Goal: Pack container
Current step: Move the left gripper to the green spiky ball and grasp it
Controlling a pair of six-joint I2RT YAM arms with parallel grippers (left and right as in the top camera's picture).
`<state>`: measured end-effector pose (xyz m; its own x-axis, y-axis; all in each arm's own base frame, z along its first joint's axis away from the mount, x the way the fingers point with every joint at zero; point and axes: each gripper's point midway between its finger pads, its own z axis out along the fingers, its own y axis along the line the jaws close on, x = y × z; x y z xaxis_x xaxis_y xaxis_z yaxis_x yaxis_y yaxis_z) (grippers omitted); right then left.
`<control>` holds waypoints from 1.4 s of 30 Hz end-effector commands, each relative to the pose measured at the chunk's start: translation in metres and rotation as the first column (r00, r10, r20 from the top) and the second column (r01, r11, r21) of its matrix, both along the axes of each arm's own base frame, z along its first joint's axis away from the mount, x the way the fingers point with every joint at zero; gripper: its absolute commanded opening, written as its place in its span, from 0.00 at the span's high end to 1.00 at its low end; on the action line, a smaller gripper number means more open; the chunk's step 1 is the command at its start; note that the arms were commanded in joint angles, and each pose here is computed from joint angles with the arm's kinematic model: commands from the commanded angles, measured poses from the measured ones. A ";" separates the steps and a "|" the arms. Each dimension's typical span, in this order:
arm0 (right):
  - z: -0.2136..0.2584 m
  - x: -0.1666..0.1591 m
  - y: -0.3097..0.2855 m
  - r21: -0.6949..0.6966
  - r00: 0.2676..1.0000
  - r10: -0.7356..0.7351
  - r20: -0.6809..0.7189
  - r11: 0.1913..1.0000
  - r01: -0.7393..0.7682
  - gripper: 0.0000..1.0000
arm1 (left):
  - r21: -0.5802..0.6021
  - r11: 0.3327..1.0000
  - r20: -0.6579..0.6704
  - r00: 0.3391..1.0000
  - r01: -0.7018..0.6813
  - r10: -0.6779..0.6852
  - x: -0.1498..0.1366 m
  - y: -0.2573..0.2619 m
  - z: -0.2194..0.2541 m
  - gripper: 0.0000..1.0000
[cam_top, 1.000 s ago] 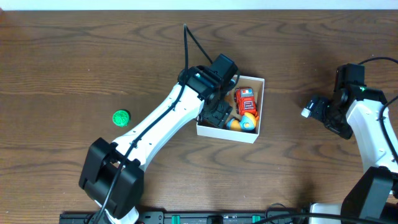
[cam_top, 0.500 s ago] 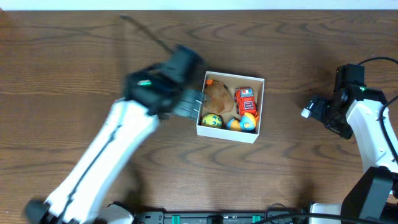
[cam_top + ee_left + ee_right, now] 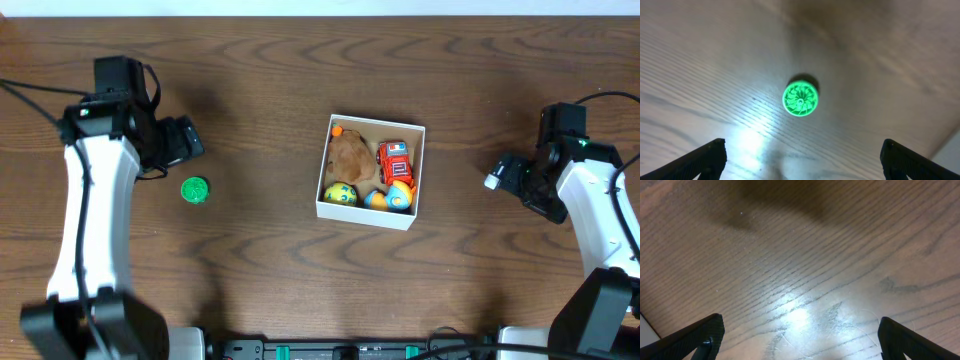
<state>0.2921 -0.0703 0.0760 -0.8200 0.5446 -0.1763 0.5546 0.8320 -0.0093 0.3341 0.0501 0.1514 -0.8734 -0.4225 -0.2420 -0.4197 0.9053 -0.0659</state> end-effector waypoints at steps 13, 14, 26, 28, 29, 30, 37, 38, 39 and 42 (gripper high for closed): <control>0.003 0.001 -0.001 -0.001 1.000 0.009 0.008 1.000 -0.009 0.01 | -0.121 0.993 -0.313 0.950 -0.017 -0.021 -0.006 -0.006 -0.130 0.02; 0.003 0.001 -0.001 -0.001 1.000 0.009 0.008 1.000 -0.009 0.01 | -0.122 0.992 -0.321 0.947 -0.019 -0.022 -0.007 -0.006 -0.134 0.02; 0.003 0.001 -0.001 -0.003 1.000 0.016 0.006 1.000 -0.016 0.01 | -0.130 0.991 -0.372 0.928 -0.026 -0.025 -0.011 -0.007 -0.154 0.02; 0.003 0.001 -0.001 -0.003 1.000 0.016 0.007 1.000 -0.016 0.01 | -0.130 0.991 -0.373 0.927 -0.026 -0.025 -0.011 -0.007 -0.154 0.03; 0.003 0.001 -0.001 -0.003 1.000 0.016 0.007 1.000 -0.016 0.01 | -0.130 0.991 -0.373 0.927 -0.026 -0.025 -0.011 -0.007 -0.154 0.06; 0.003 0.001 -0.001 -0.003 1.000 0.016 0.007 1.000 -0.016 0.01 | -0.130 0.991 -0.374 0.927 -0.026 -0.025 -0.011 -0.007 -0.154 0.13; 0.003 0.001 -0.001 -0.003 1.000 0.019 0.007 1.000 -0.019 0.01 | -0.130 0.991 -0.374 0.927 -0.026 -0.025 -0.011 -0.007 -0.154 0.38; 0.003 0.001 -0.001 -0.003 1.000 0.019 0.007 1.000 -0.019 0.01 | -0.130 0.991 -0.374 0.927 -0.026 -0.025 -0.011 -0.007 -0.154 0.41; 0.003 0.001 -0.001 -0.003 1.000 0.019 0.007 1.000 -0.019 0.01 | -0.130 0.991 -0.373 0.927 -0.026 -0.025 -0.011 -0.007 -0.154 0.45; 0.003 0.001 -0.001 -0.003 1.000 0.019 0.007 1.000 -0.019 0.01 | -0.130 0.991 -0.373 0.928 -0.026 -0.025 -0.011 -0.007 -0.154 0.49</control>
